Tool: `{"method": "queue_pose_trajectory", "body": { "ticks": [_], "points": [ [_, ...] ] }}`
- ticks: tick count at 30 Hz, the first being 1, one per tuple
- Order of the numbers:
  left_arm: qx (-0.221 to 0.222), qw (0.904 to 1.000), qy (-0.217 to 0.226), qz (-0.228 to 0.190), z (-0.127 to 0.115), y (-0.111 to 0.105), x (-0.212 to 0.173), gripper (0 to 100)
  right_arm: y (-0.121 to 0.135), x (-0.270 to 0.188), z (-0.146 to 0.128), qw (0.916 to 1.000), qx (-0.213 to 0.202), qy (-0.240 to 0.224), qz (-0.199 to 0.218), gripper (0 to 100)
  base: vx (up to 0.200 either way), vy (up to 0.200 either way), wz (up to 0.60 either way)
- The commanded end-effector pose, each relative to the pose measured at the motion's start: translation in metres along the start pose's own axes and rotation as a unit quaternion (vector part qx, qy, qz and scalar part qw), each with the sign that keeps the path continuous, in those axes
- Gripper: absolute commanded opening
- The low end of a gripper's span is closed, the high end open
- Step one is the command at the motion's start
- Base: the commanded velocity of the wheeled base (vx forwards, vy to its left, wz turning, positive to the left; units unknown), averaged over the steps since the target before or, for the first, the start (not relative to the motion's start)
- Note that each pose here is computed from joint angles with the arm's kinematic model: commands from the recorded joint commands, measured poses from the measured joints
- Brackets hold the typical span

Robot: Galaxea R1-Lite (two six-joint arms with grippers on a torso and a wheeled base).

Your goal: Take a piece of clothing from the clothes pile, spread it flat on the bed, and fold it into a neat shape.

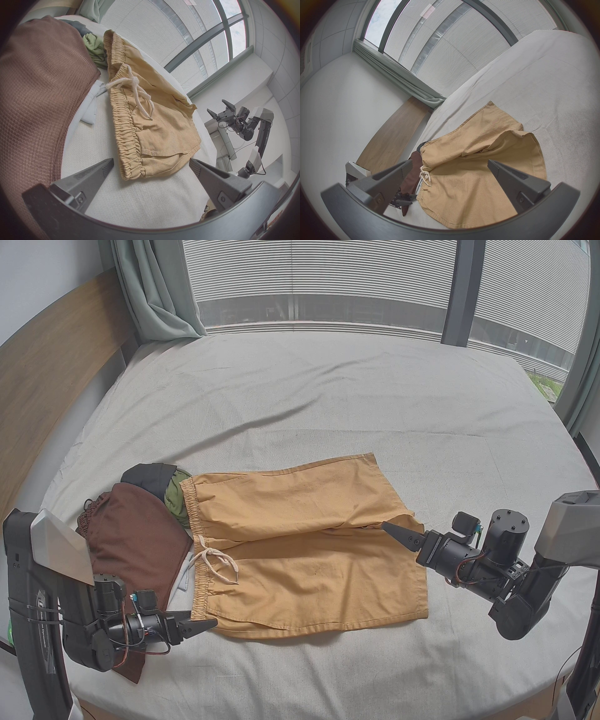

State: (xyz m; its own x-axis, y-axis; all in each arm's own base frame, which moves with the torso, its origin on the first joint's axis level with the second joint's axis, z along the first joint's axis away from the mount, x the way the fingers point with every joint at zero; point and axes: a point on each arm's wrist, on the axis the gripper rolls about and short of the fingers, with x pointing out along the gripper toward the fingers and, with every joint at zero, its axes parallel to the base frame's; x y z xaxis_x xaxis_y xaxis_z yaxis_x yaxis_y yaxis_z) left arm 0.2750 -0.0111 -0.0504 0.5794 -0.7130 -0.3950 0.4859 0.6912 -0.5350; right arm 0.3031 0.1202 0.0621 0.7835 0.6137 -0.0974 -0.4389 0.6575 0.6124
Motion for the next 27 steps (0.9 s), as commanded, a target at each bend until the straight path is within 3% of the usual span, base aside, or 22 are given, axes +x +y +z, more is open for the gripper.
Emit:
{"method": "queue_pose_trajectory", "body": {
  "ticks": [1,10,11,19,27],
  "points": [
    [-0.012,0.9999,0.008,0.000,-0.005,0.003,0.004,100,-0.001,0.000,0.000,1.0000,0.000,0.001,-0.001,100,0.000,0.000,0.00],
    [-0.028,0.9996,0.003,0.005,-0.002,0.003,0.010,100,-0.005,0.002,-0.004,1.0000,0.003,0.007,-0.005,100,0.000,0.000,0.00],
    [-0.030,0.9995,0.003,0.005,-0.002,0.003,0.011,0,-0.005,0.002,-0.004,1.0000,0.003,0.007,-0.006,100,0.000,0.000,0.00],
    [-0.032,0.9995,0.007,0.006,-0.005,0.007,0.013,0,-0.006,-0.002,-0.007,0.9999,-0.002,0.013,-0.011,100,0.000,0.000,0.00],
    [-0.031,0.9995,0.007,0.006,-0.005,0.007,0.013,0,-0.032,-0.025,-0.028,0.9939,-0.060,0.085,-0.036,100,0.000,0.000,0.00]
  ]
}}
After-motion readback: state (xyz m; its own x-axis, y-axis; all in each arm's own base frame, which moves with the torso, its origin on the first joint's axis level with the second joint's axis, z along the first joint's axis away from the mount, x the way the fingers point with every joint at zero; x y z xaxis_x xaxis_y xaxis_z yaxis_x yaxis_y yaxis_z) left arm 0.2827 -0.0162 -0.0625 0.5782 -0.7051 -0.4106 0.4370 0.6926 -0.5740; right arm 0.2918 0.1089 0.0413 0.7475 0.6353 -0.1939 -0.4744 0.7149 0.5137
